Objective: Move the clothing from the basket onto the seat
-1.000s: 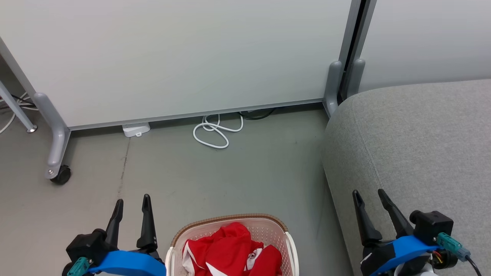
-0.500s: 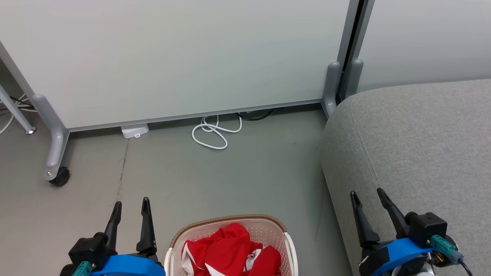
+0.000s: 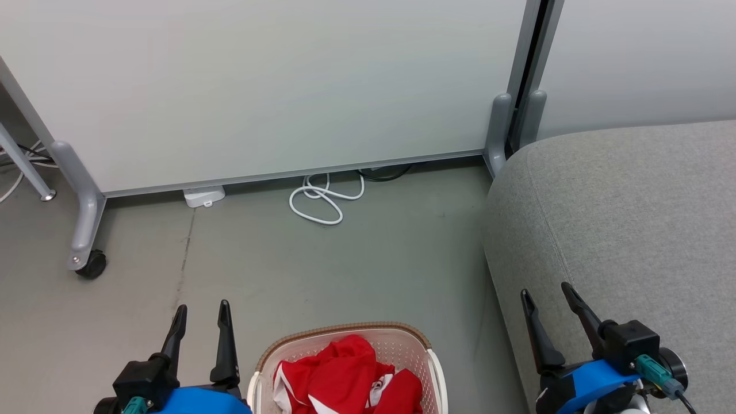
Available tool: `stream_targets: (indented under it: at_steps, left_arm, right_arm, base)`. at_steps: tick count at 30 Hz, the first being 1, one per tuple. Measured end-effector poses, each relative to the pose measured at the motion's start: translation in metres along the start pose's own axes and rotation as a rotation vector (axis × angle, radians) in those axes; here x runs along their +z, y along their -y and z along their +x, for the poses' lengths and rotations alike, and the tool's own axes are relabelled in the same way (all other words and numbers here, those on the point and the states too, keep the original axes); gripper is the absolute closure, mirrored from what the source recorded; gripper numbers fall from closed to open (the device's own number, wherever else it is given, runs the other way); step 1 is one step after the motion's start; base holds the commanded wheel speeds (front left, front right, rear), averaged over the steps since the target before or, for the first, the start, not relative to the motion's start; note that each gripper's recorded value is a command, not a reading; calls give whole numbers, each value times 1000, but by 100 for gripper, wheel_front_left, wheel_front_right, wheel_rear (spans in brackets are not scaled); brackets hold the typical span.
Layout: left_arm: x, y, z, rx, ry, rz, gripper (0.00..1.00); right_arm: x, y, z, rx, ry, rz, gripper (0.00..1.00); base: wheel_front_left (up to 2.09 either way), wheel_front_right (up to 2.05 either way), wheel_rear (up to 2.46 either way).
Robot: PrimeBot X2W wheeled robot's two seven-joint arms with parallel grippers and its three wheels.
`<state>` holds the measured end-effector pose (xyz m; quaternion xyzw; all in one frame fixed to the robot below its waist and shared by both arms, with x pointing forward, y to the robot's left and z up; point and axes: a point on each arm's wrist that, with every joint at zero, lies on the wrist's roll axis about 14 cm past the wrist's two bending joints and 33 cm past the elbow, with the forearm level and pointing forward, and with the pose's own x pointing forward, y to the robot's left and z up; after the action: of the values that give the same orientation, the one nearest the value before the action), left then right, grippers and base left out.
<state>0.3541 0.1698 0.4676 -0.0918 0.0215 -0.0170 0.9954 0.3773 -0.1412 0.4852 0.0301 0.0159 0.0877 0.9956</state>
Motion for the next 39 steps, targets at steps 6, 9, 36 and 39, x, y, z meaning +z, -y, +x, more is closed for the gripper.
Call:
stream_targets:
  at_steps: [6,9,36,39]
  left_arm:
    - [1,2,1,0,-1,-8,0]
    - [0,2,1,0,-1,-12,0]
    - [-167,31,50,-136,-520,-34,0]
    - [-198,33,56,-165,-610,-14,0]
  right_arm:
    - [-1,0,0,-1,-3,1,0]
    - [-2,1,0,-2,-5,2,0]
    - [-38,21,45,-17,-86,-17,0]
    - [-48,24,53,-17,-101,-13,0]
  base:
    - [0,0,0]
    - [0,0,0]
    - [0,0,0]
    - [0,0,0]
